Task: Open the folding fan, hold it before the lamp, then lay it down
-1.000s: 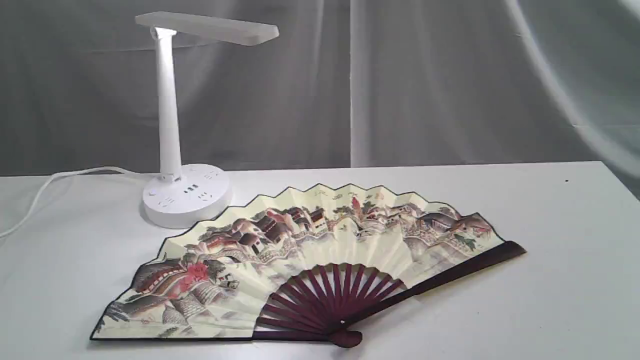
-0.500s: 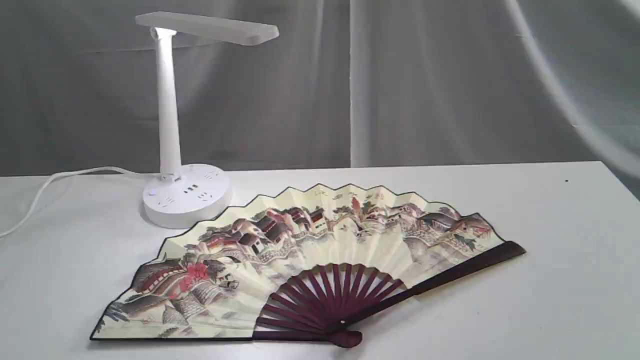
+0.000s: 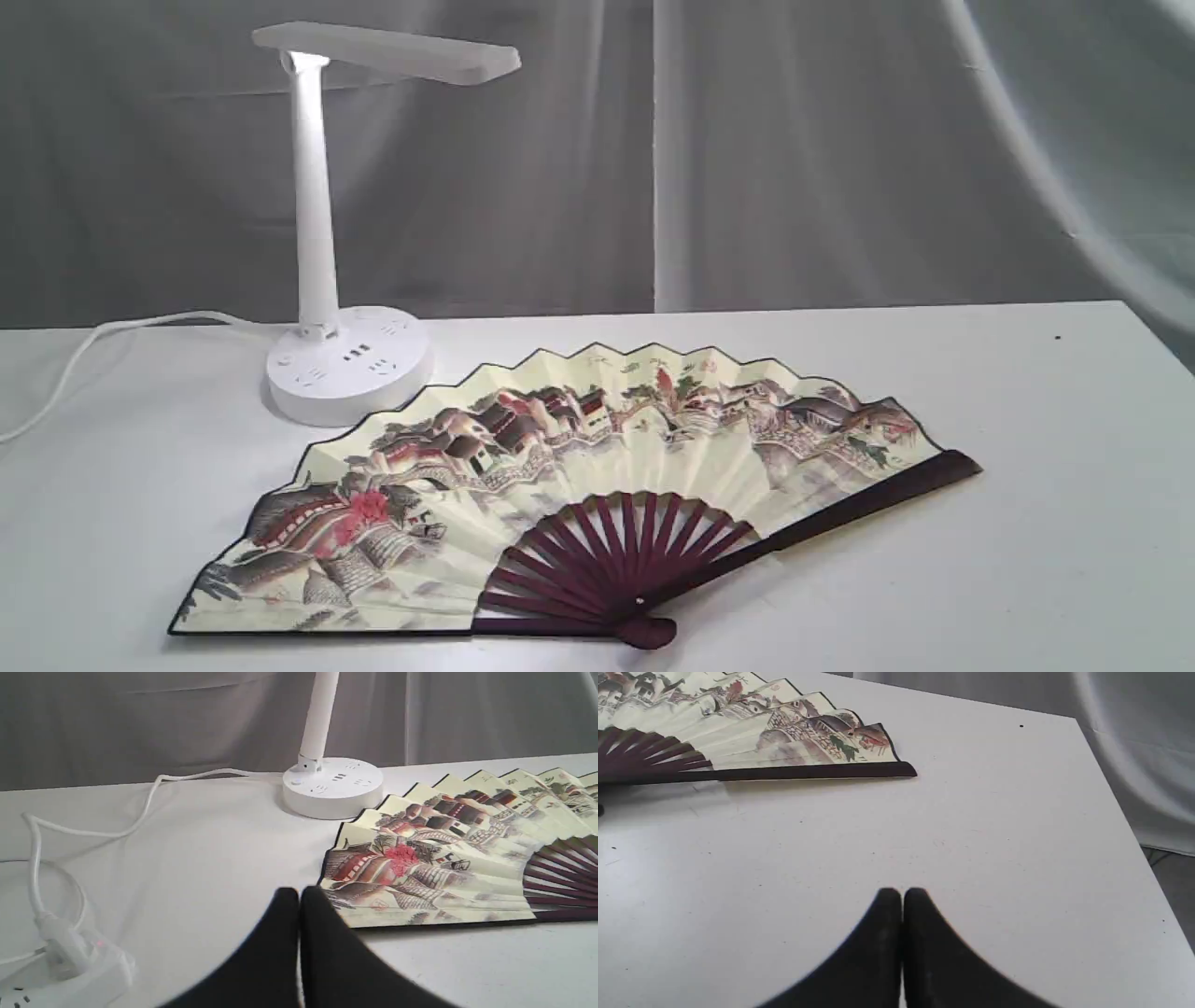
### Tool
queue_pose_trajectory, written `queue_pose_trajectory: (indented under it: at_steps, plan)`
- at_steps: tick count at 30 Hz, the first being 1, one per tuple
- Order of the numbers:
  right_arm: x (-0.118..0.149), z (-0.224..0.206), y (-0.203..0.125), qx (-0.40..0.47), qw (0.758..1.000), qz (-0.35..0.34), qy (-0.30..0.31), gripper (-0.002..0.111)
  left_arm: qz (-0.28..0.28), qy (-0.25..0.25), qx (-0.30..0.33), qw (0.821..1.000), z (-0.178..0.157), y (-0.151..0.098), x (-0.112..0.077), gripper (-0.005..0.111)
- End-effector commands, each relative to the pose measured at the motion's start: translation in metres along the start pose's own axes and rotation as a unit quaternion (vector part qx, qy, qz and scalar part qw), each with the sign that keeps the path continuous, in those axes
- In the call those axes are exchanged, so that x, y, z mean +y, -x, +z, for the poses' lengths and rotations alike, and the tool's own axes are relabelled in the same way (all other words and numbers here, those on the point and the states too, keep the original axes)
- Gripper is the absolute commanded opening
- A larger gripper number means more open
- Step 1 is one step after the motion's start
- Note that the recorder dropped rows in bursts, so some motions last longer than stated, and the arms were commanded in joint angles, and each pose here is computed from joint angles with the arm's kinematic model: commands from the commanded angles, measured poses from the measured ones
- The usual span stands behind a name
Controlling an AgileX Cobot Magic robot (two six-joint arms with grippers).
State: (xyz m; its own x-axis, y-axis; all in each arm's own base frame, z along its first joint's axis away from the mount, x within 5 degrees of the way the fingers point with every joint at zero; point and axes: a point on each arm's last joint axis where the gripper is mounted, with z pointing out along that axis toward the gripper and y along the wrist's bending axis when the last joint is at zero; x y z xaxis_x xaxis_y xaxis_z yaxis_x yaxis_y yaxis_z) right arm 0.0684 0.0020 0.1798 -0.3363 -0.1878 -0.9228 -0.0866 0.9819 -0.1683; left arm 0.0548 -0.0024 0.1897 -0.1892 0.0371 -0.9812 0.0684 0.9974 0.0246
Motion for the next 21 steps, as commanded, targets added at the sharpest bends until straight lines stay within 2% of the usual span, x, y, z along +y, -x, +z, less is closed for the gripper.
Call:
queue_pose_trajectory:
  at_steps: [1, 8, 14, 21]
  plan:
    - [0.0002, -0.0002, -0.001, 0.0, 1.0, -0.007, 0.0, 0.0, -0.001, -0.004, 0.0, 1.0, 0.0003, -0.0018, -0.0007, 0.0]
    - [0.0002, -0.0002, -0.001, 0.0, 1.0, -0.007, 0.0, 0.0, 0.025, -0.026, -0.008, 0.999, 0.0002, -0.0006, -0.0048, 0.0]
    - [0.0002, -0.0002, -0.001, 0.0, 1.0, -0.007, 0.0, 0.0, 0.026, -0.026, -0.005, 0.999, 0.0002, -0.0009, -0.0049, 0.0]
    - [0.0002, -0.0002, -0.001, 0.0, 1.0, -0.007, 0.0, 0.0, -0.013, -0.027, -0.001, 1.0, 0.0002, -0.0015, -0.005, 0.0]
